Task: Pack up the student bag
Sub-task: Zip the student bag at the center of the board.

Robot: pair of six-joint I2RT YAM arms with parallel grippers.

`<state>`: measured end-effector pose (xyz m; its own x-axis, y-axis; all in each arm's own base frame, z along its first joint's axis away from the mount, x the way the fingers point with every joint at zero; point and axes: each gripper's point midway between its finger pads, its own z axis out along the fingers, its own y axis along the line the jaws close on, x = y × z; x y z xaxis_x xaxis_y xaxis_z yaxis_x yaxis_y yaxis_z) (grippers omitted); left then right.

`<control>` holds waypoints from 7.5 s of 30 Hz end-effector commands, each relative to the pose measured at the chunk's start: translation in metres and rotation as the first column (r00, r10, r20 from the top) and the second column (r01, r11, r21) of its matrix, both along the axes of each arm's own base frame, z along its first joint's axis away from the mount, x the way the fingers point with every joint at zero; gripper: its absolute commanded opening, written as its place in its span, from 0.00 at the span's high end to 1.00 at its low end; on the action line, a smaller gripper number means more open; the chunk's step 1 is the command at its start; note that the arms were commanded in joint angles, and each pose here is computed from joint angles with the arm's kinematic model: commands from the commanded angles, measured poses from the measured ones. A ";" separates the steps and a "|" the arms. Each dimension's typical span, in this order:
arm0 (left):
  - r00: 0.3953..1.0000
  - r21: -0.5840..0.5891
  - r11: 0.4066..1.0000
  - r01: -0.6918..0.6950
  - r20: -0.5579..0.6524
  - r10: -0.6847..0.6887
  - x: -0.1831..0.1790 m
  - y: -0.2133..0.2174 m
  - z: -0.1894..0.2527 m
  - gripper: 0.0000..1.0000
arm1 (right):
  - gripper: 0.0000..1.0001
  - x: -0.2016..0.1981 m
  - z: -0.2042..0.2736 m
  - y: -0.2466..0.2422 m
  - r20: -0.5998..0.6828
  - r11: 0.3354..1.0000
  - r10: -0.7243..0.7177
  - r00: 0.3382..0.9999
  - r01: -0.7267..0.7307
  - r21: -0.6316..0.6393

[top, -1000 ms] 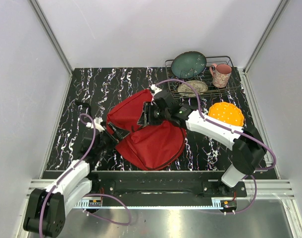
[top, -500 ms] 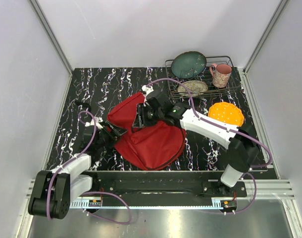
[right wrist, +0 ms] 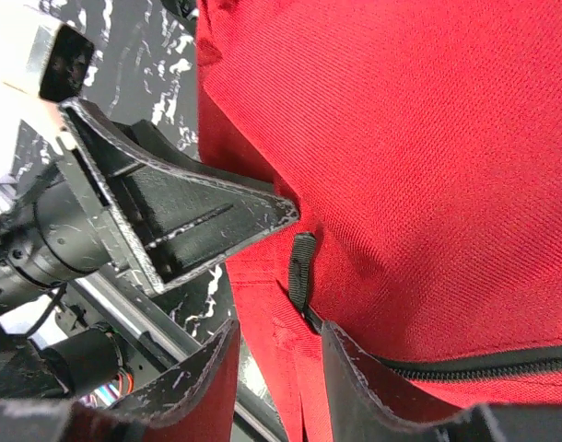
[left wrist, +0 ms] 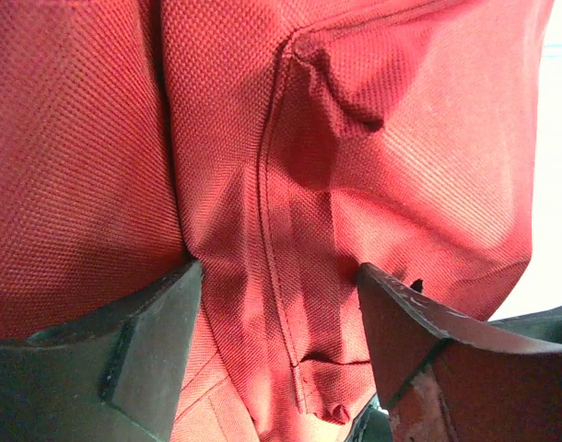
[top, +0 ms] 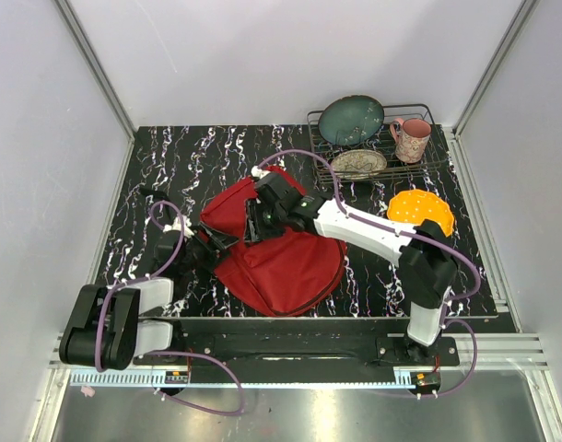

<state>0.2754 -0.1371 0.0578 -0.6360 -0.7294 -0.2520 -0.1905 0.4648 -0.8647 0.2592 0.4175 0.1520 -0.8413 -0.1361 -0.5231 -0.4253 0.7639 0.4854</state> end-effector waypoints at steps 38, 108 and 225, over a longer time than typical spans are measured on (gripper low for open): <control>0.966 0.058 0.995 0.085 0.240 -0.097 0.015 -0.006 0.081 0.83 | 0.53 0.024 -0.033 0.002 0.187 0.947 0.009 0.982 0.052 -0.317; 0.959 0.058 0.989 0.133 0.243 -0.144 0.007 -0.011 0.086 0.95 | 1.00 0.038 -0.040 -0.008 0.218 0.938 -0.131 0.967 0.192 -0.288; 0.931 0.054 0.949 0.310 0.183 -0.315 0.007 0.016 0.094 1.00 | 0.41 0.033 0.036 0.006 -0.047 0.933 -0.176 0.983 0.182 0.311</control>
